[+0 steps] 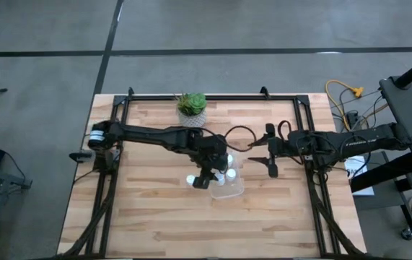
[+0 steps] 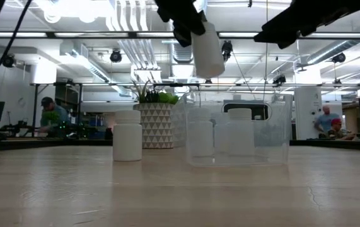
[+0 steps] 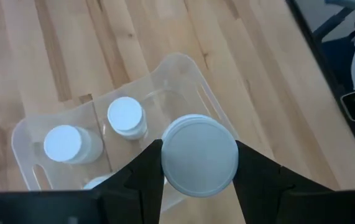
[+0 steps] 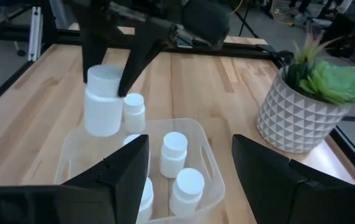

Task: Pick and place pill bottles into a basket
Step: Put the white medicine bottle into the transparent bin

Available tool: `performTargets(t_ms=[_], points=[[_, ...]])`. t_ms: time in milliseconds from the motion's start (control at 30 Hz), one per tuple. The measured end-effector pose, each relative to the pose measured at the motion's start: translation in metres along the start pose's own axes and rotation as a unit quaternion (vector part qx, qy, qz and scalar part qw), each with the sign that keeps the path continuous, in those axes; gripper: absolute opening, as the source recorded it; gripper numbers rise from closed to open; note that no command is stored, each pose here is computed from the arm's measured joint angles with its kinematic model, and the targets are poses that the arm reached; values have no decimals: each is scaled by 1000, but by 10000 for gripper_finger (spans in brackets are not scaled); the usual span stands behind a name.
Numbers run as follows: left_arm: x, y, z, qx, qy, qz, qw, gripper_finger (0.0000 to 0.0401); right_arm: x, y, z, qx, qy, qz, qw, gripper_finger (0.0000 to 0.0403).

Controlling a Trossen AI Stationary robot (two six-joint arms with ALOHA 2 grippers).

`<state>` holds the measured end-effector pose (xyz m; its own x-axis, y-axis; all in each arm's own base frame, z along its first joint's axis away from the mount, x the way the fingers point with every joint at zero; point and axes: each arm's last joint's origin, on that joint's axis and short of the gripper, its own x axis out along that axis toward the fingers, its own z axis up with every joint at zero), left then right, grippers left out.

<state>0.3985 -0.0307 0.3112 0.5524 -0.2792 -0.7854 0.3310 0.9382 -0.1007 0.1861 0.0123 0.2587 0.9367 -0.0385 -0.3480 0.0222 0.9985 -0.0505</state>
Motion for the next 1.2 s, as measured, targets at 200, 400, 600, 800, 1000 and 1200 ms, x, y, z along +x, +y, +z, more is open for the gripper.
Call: performTargets(t_ms=[200,400,600,800,1000,1200], points=[[17,0,9,3,34,15,999,141,-9,-2,-8,4,6,-16,1000,219],[36,-7,9,28,69,36,997,141,-13,-2,-17,4,10,-21,1000,219],[40,-16,8,44,77,30,996,141,-14,-3,-21,8,7,-21,1000,219],[43,-19,9,62,71,31,995,141,-15,-3,-22,14,8,-21,1000,219],[54,-18,6,64,74,29,995,141,-15,-3,-22,14,8,-21,1000,219],[56,-20,3,65,81,26,994,141,-15,-3,-22,14,8,-21,1000,219]])
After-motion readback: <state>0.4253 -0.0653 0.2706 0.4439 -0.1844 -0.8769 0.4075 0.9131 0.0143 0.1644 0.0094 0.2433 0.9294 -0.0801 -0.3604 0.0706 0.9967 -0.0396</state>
